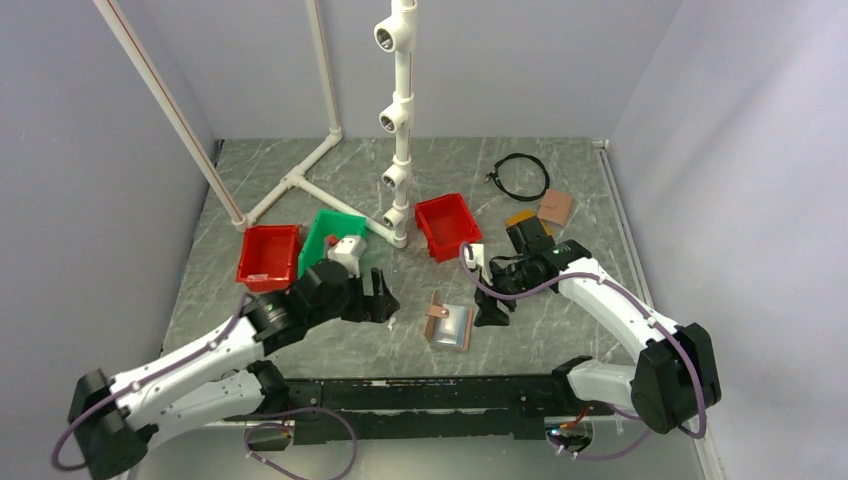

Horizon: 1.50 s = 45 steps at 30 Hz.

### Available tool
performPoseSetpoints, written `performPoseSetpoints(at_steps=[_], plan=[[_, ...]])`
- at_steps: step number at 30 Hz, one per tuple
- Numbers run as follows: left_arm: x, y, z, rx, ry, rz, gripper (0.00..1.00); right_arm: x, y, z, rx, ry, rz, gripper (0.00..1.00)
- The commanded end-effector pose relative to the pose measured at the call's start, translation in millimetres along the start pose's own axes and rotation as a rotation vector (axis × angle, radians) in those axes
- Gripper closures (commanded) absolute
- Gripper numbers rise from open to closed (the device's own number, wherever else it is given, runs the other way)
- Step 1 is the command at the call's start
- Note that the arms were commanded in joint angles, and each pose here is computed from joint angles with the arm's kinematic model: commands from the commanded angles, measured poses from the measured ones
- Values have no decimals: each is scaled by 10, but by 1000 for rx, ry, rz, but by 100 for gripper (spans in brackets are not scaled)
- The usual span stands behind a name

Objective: Take the credit cards out of the card holder
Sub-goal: Open the card holder at the center of the board.

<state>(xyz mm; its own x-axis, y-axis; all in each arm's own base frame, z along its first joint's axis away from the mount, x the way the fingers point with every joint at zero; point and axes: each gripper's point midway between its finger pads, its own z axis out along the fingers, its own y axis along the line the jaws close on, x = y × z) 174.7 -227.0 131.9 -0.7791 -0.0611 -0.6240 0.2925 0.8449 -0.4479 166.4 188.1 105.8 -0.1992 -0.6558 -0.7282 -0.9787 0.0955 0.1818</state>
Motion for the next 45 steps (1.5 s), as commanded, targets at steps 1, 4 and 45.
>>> performPoseSetpoints(at_steps=[1, 4, 45], plan=[[-169, -173, -133, 164, -169, -80, 2, -104, 8, -72, -1, -19, -36, 31], [-241, -445, -271, 339, -219, -54, 4, -99, 13, -71, -4, -20, -34, 31], [610, -850, 947, 111, 89, 157, 42, -56, -410, 97, 66, -10, 352, 89]])
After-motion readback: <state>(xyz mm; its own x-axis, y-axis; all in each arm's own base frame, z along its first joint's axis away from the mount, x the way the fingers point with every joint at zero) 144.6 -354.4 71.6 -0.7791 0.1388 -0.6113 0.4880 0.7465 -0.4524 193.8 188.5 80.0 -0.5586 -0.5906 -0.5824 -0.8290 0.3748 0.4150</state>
